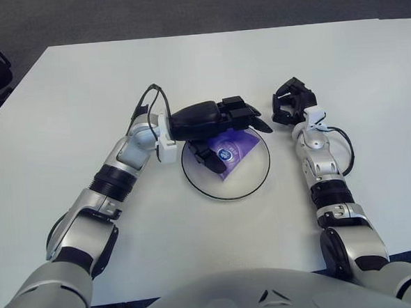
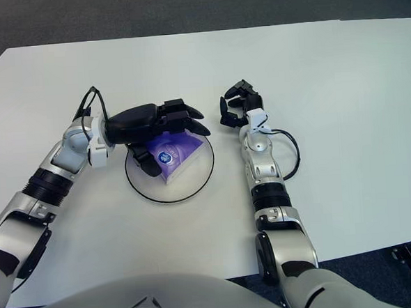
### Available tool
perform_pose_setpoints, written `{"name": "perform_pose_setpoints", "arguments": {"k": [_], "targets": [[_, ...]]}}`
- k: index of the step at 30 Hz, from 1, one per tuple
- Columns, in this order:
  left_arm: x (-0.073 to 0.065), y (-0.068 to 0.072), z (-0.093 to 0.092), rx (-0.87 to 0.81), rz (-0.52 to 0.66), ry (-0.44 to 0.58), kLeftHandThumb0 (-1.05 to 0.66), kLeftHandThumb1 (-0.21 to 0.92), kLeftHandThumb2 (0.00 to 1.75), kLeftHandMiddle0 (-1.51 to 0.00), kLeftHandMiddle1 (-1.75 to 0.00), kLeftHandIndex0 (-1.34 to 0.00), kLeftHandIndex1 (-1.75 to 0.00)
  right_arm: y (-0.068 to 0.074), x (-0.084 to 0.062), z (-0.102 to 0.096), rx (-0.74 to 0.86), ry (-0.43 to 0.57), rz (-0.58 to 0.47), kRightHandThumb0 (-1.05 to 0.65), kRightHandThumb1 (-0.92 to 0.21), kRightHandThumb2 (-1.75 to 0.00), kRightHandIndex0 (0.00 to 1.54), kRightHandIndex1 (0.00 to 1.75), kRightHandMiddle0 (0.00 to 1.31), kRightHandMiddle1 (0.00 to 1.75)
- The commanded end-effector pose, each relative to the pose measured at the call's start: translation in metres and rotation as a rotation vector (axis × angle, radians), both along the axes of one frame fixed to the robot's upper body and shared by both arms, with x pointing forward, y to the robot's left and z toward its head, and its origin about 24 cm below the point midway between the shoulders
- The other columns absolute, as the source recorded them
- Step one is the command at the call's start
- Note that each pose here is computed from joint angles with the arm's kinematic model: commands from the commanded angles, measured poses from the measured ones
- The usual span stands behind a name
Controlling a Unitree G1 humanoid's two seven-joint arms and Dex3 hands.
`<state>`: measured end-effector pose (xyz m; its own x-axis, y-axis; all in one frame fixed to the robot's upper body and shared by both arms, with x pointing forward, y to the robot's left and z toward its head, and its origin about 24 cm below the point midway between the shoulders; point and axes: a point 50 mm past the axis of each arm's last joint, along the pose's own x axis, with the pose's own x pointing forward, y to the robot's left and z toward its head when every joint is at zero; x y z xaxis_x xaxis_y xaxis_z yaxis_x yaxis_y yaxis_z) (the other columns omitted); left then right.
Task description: Put the tissue paper into the plate.
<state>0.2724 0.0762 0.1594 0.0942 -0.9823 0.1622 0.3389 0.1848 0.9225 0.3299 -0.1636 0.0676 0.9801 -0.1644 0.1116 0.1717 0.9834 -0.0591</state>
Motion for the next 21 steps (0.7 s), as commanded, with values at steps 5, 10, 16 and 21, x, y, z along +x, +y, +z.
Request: {"name": "perform_pose_setpoints", "arguments": {"k": [5, 10, 16, 21], "targets": [[0.003, 0.003, 0.008, 0.043, -0.012, -0.049, -1.05, 0.92, 0.7, 0.0, -0.23, 0.0, -0.14, -0.002, -0.021, -0.045, -0.005, 0.18, -0.026, -0.46, -0.38, -1.24, 1.05, 1.75, 0.56, 1.75], [0.004, 0.004, 0.011, 0.059, -0.009, -0.049, -1.05, 0.92, 0.66, 0.0, -0.12, 0.0, -0.03, -0.002, -0.021, -0.045, -0.034, 0.183, -0.02, -0.45, -0.42, -1.19, 1.0, 1.75, 0.53, 1.75], [0.006, 0.006, 0.015, 0.062, 0.003, -0.053, -1.05, 0.92, 0.64, 0.0, -0.06, 0.0, 0.0, 0.003, -0.021, -0.04, -0.034, 0.16, -0.012, -0.44, -0.43, -1.17, 0.99, 1.75, 0.52, 1.75], [0.01, 0.011, 0.024, 0.062, 0.024, -0.049, -1.05, 0.92, 0.58, -0.01, -0.06, 0.0, 0.0, 0.006, -0.024, -0.038, -0.015, 0.153, -0.008, -0.44, -0.43, -1.17, 0.98, 1.75, 0.52, 1.75]]}}
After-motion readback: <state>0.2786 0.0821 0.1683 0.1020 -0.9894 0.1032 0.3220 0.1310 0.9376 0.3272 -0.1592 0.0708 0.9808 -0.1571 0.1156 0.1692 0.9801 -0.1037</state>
